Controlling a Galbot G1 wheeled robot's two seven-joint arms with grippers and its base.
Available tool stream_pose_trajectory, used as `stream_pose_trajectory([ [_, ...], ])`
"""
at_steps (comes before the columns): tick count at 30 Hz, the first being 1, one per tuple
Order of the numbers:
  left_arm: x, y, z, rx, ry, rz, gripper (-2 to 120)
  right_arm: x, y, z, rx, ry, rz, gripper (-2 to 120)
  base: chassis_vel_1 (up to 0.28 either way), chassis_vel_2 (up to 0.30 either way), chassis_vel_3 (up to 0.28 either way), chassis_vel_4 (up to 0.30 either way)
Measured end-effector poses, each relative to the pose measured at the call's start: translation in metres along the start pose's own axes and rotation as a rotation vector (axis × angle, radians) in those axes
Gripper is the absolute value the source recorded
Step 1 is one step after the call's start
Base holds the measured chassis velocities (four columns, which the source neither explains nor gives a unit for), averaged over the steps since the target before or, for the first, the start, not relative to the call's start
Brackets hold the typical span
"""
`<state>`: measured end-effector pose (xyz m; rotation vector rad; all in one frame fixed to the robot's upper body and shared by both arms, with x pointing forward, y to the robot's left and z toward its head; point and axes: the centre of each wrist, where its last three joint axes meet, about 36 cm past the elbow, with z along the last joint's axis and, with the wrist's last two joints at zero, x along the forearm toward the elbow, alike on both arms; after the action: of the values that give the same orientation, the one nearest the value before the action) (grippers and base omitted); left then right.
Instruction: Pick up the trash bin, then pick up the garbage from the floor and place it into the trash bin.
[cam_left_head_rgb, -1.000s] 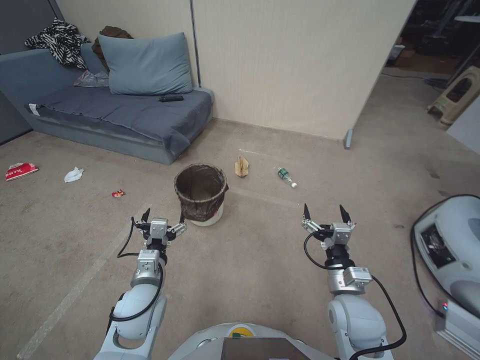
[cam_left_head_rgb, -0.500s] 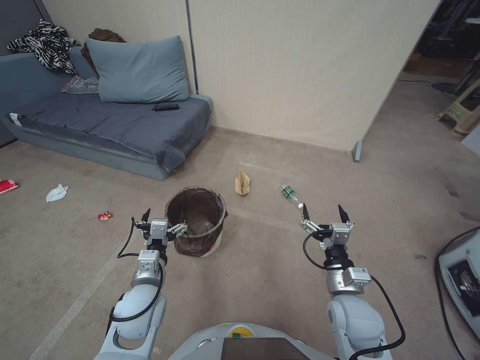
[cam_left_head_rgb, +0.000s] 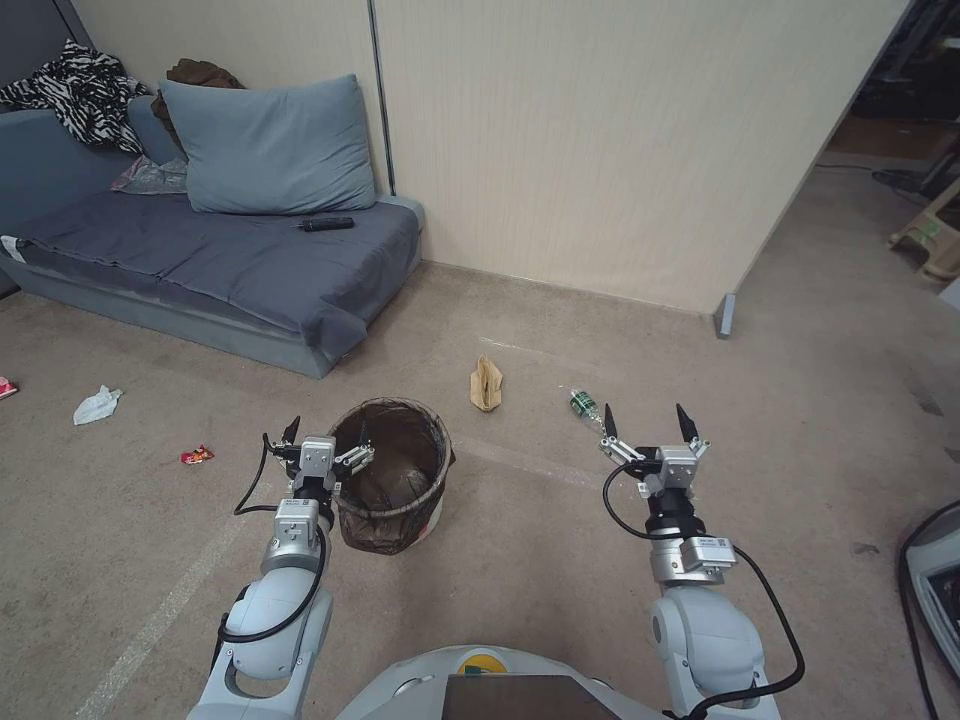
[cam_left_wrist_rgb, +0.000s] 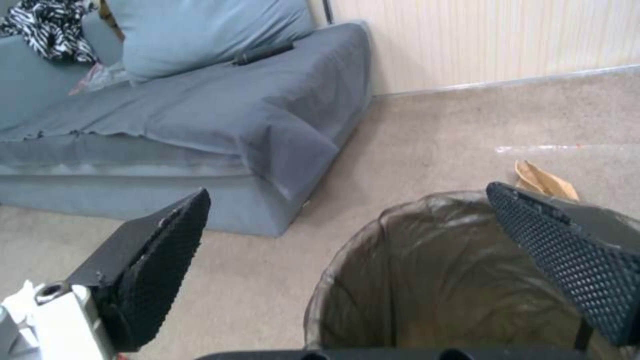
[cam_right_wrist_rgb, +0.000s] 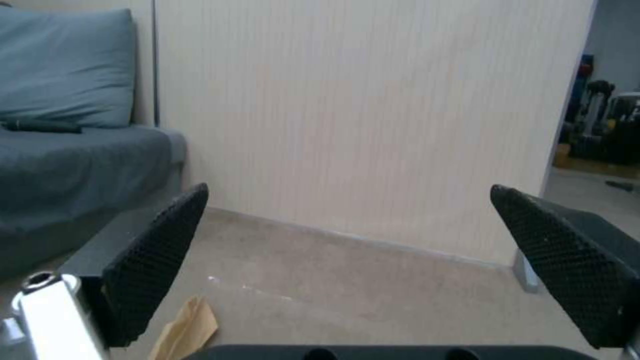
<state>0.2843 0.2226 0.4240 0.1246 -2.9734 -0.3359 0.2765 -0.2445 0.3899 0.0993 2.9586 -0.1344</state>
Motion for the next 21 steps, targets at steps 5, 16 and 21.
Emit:
stream_pose_trajectory([
  [5, 0.000, -0.001, 0.000, 0.002, 0.001, 0.002, 100, 0.000, 0.000, 0.000, 0.004, -0.002, -0.002, 100, 0.004, -0.011, -0.006, 0.005],
  [16, 0.004, -0.009, -0.020, 0.113, 0.114, -0.140, 100, 0.000, 0.000, 0.004, 0.025, 0.014, 0.004, 100, 0.000, 0.000, 0.000, 0.000],
  [21, -0.004, -0.011, -0.029, 0.193, 0.267, -0.197, 100, 0.001, 0.001, 0.005, 0.024, 0.017, 0.002, 100, 0.000, 0.000, 0.000, 0.000],
])
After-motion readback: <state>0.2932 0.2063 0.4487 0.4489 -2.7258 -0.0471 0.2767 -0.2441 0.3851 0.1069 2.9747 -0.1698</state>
